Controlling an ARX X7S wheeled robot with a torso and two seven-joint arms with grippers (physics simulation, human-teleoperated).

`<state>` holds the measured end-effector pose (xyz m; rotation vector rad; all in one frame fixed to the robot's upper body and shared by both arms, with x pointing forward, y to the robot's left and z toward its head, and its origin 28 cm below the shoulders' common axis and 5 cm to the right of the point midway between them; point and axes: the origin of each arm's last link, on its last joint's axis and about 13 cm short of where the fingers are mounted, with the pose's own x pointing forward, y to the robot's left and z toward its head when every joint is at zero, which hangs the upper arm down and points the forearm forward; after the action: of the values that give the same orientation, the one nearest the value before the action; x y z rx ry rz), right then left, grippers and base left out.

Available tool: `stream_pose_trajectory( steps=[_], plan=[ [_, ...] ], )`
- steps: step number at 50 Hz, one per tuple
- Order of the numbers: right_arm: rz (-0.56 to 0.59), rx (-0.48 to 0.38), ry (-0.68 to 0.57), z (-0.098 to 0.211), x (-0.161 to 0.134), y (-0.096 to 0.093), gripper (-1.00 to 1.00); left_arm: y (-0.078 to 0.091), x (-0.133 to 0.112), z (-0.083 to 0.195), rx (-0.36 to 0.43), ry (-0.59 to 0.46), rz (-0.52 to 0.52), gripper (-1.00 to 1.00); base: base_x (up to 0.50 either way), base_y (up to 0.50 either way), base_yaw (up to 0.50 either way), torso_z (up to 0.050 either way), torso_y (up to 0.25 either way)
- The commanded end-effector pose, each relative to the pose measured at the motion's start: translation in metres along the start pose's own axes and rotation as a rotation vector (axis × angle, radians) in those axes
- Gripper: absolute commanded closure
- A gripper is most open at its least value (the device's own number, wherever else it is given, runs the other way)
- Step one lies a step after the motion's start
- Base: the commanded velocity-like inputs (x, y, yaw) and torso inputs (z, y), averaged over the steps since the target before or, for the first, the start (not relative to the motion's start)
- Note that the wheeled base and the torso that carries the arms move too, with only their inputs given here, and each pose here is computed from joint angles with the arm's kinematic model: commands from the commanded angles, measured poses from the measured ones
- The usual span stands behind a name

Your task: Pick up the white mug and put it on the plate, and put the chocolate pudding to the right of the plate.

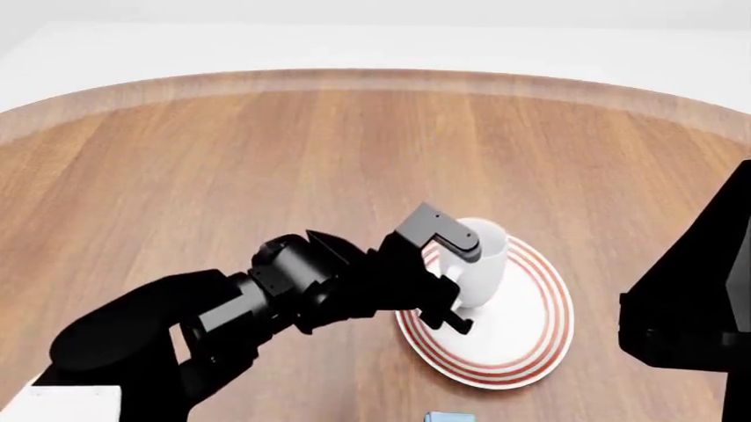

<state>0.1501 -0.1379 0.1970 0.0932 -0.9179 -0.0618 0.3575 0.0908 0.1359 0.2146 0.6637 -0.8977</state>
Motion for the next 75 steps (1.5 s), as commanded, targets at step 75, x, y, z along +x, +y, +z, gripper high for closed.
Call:
stream_pose_trajectory(
  steps=[75],
  plan=[
    [0.027, -0.017, -0.008, 0.001, -0.002, 0.004, -1.0, -0.069, -0.089, 0.01, 0.24, -0.161, 0.088, -1.0, 0.0, 0.0, 0.0, 0.0, 0.0]
  ],
)
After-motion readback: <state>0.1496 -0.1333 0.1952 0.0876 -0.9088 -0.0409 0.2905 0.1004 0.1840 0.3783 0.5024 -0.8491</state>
